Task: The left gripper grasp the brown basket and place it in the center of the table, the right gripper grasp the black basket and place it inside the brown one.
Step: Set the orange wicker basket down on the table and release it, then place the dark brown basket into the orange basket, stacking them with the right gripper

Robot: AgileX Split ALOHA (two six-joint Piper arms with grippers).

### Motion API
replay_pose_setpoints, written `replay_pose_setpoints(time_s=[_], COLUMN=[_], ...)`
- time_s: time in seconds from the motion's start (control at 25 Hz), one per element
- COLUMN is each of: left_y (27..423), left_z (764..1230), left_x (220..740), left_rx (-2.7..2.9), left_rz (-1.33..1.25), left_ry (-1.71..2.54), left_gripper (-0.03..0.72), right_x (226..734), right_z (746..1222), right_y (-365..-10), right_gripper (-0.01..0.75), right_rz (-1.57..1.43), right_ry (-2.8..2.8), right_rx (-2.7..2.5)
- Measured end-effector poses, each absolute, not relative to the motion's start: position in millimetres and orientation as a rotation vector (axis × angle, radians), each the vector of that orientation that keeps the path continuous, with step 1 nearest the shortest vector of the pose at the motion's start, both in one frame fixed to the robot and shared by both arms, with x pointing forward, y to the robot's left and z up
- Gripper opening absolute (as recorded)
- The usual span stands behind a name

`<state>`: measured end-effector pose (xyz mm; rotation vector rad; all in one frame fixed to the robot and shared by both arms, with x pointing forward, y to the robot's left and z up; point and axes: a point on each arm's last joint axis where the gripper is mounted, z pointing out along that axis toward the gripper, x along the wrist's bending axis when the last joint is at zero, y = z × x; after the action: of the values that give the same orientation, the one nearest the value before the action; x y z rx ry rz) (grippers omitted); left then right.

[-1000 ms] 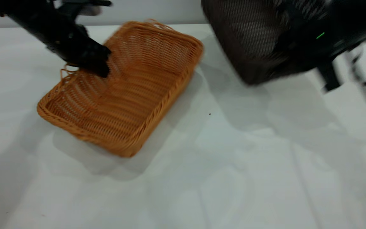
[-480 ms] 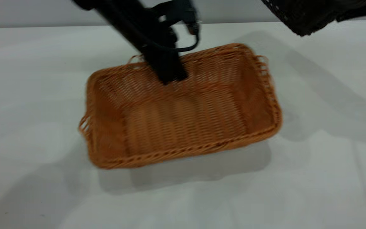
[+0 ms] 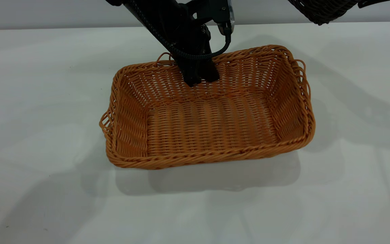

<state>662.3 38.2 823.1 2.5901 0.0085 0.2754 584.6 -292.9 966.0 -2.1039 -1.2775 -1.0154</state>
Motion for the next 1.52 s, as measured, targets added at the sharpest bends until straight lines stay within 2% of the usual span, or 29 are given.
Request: replay_pose_setpoints(time_s=[0.12,0.2,0.44,0.56,0.72,0.88,1.16,1.36,1.52], left_y=[39,39,40,39,37,42,74,97,118], left_z=[823,822,818,820,851,909,1023,1113,1175], left_x=[662,662,665,666,660,647,602,559,521], left_rx=[2.595,2.600,2.606,2.598,2.577,2.604,2.746,2.700,2.605], left_rz=[0.277,0.281,0.321,0.330,0.267,0.187,0.057,0.208,0.415], left_ry=[0.003,-0.008,-0.011,-0.001,-0.039,-0.134,-0.180,-0.228,-0.258], left_gripper=[0.102,0.148,0.422,0.493,0.504,0.487,0.451,0.447,0.447], right_x=[585,586,586,586,589,595,605,599,594], right_z=[967,968,969,969,973,985,1004,992,974], right_y=[-293,-293,-292,-292,-293,-302,-316,-287,-241], right_gripper=[0.139,0.139,0.139,0.139,0.139,0.139,0.139,0.136,0.136], right_rz=[-1.020,-1.023,-1.033,-1.037,-1.071,-1.127,-1.199,-1.016,-0.797], right_ry=[-1.280,-1.277,-1.260,-1.255,-1.231,-1.241,-1.287,-1.536,-1.835], right_rx=[-2.103,-2.102,-2.093,-2.093,-2.081,-2.057,-2.047,-1.996,-1.857])
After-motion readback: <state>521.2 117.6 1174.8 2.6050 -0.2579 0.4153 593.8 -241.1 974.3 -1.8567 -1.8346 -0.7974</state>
